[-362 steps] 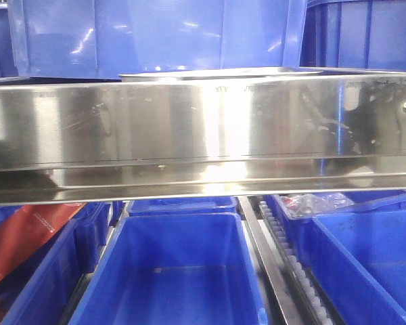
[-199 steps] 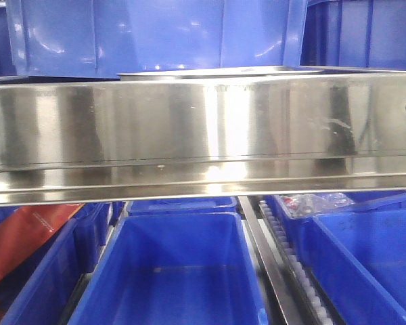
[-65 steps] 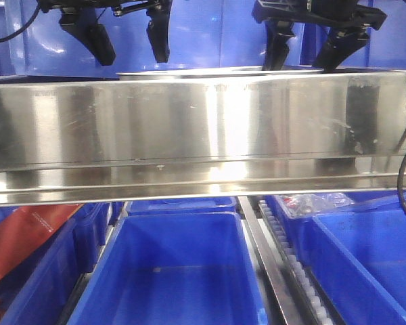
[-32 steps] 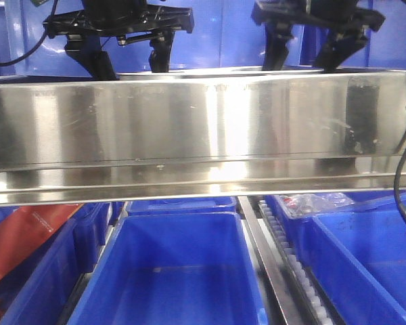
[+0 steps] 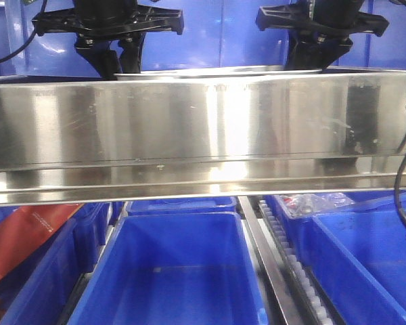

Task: Stack silver trays without gaps
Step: 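Close left and right grippers on opposite rims of the silver tray, then lift the silver tray with both grippers and pull it off the shelf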

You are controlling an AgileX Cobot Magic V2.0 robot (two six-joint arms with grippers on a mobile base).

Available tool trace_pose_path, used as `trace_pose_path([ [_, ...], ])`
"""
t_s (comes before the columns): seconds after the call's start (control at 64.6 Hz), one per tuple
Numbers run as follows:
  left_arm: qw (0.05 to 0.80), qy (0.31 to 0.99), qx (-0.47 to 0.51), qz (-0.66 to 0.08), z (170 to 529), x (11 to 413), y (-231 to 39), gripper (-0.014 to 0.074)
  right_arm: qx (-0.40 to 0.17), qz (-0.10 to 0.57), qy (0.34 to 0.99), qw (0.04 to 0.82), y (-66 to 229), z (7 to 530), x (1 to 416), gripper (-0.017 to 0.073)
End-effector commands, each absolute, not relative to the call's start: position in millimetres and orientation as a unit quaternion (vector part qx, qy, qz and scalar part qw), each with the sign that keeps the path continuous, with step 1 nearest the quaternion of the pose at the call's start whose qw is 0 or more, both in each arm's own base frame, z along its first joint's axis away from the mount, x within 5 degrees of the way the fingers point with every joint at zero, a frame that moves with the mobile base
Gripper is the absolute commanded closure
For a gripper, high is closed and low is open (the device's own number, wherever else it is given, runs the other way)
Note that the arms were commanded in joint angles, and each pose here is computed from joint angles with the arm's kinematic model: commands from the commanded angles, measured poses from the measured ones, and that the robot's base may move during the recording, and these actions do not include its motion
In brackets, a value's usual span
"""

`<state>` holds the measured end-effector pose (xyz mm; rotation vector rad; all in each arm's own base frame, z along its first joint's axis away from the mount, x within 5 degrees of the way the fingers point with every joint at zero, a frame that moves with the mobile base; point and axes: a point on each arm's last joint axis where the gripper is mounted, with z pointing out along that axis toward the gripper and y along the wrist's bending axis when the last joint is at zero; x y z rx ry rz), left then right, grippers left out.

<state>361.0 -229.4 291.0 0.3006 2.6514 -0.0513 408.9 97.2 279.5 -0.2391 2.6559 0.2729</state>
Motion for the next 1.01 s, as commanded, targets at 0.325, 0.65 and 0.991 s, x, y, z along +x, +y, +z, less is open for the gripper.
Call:
trace_pose_path([
  [0.325, 0.241, 0.963, 0.114, -0.034, 300, 360, -234, 0.0601, -0.103, 0.104, 0.959, 0.245, 101, 296, 403, 0.0638],
  [0.65, 0.262, 0.958, 0.106, -0.044, 336, 346, -224, 0.0601, -0.108, 0.106, 0.955, 0.254, 98, 321, 388, 0.0638],
  [0.991, 0.285, 0.952, 0.1, -0.051, 379, 320, -205, 0.0601, -0.114, 0.109, 0.952, 0.264, 93, 353, 363, 0.0638],
])
